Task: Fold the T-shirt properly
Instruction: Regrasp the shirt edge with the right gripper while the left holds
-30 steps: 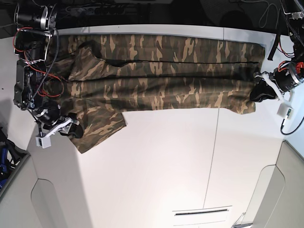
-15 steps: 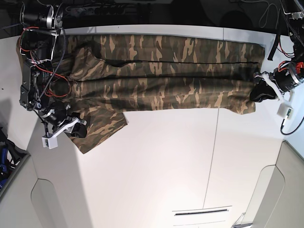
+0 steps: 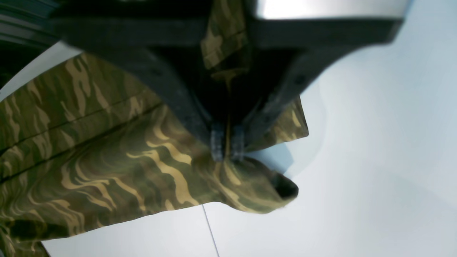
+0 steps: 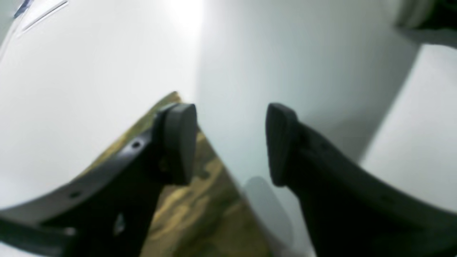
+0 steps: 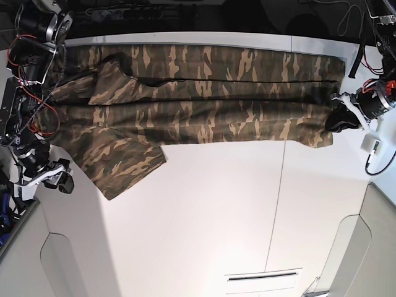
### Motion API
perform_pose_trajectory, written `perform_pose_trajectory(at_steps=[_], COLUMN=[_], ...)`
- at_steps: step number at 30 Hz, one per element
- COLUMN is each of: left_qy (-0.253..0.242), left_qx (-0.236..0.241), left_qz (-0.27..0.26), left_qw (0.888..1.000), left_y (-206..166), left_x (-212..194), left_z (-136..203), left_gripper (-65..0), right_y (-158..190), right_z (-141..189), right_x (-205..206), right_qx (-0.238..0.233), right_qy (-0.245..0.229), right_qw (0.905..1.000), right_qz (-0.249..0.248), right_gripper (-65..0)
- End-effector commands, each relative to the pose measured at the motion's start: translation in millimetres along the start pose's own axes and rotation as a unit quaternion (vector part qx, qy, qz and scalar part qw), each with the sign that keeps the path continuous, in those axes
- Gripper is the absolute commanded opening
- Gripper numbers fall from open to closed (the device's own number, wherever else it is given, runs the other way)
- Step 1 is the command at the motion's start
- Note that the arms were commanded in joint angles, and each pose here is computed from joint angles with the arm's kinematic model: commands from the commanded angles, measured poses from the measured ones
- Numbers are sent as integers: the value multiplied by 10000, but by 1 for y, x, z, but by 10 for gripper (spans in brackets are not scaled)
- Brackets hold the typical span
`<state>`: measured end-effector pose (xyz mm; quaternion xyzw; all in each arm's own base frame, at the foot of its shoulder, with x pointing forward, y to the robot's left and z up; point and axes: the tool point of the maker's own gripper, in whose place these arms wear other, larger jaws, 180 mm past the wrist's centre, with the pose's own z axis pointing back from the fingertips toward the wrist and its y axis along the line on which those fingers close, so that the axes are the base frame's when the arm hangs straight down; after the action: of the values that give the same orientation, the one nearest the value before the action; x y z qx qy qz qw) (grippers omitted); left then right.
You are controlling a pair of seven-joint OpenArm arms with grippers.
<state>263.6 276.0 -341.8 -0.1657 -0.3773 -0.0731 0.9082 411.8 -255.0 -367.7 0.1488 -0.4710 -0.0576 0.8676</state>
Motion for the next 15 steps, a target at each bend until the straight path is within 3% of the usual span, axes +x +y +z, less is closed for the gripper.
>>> perform_pose_trajectory(at_steps=[1, 15], left_qy=[-208, -225], left_qx=[-17, -17], left_qz=[-149, -149], left_qw=[9997, 9996], left_y=[0, 0], left_x=[16, 17], left_z=[6, 6], left_gripper=[-650, -650], right_y=[-6, -10], right_z=[4, -13], right_x=[27, -25], right_qx=[-23, 38], right_qy=[-323, 246], right_qw=[9994, 9995], right_qz=[85, -208], right_gripper=[-339, -339])
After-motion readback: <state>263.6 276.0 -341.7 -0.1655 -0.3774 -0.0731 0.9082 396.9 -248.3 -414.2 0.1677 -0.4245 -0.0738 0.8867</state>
